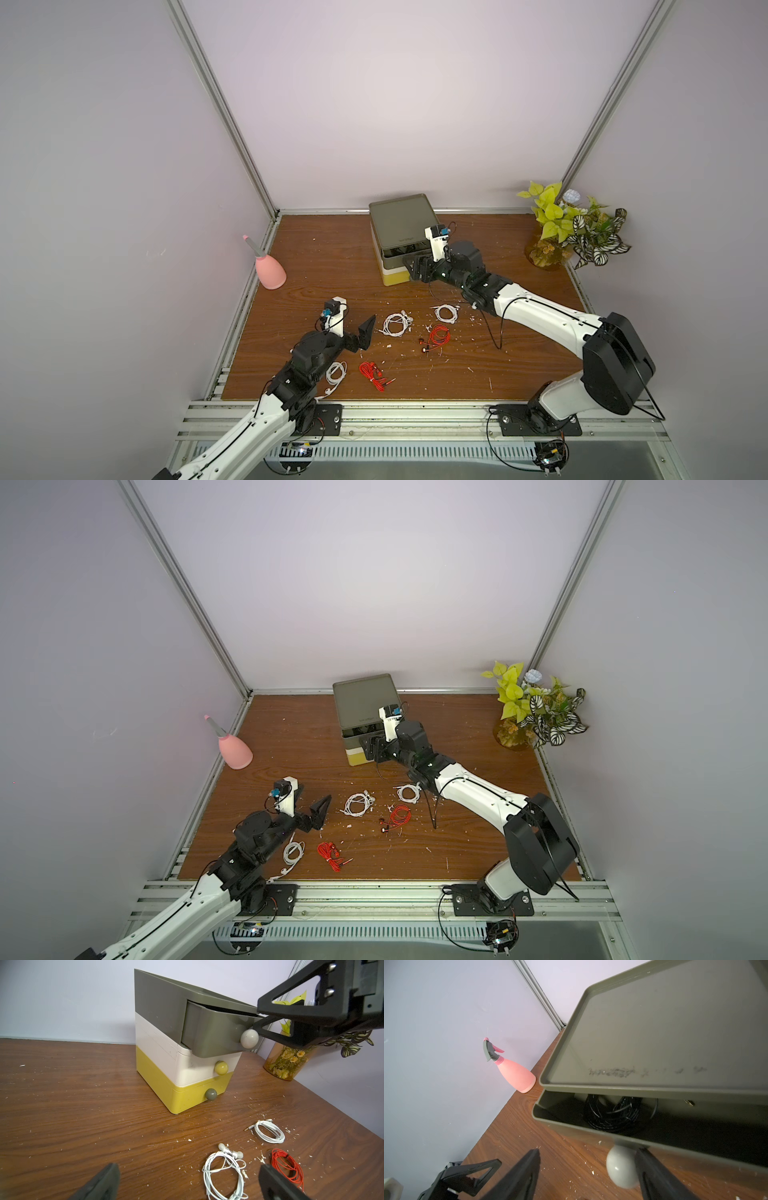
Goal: Place the wired earphones into the drawer by color
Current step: Close the drawer in the storage box.
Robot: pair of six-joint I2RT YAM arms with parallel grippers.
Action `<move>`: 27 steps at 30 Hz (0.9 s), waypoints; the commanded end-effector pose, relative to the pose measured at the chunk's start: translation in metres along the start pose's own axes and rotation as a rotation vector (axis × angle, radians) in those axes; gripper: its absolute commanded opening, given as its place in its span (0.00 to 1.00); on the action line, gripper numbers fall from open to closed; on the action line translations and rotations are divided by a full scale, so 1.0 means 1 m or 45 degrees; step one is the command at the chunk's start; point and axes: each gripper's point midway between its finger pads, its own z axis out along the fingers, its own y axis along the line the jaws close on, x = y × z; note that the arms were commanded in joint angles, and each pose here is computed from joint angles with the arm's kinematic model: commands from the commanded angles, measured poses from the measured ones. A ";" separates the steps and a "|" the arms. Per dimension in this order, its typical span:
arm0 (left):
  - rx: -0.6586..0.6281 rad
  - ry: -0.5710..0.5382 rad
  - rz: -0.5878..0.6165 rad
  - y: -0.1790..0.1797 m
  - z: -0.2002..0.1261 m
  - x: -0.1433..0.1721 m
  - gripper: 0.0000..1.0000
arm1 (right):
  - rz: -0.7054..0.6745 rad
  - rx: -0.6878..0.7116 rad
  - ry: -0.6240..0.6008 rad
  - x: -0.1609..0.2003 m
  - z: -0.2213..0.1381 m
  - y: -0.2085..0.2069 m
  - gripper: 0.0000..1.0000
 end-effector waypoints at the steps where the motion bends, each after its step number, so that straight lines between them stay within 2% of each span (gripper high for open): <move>1: 0.031 -0.032 0.015 -0.006 0.000 -0.007 1.00 | -0.038 -0.067 -0.102 -0.031 0.001 0.014 0.79; 17: 0.032 -0.031 0.014 -0.006 -0.001 -0.006 1.00 | -0.033 -0.086 -0.115 -0.043 0.019 0.015 0.79; 27: 0.032 -0.030 0.015 -0.006 0.000 -0.006 1.00 | -0.038 -0.091 -0.122 -0.046 0.016 0.016 0.78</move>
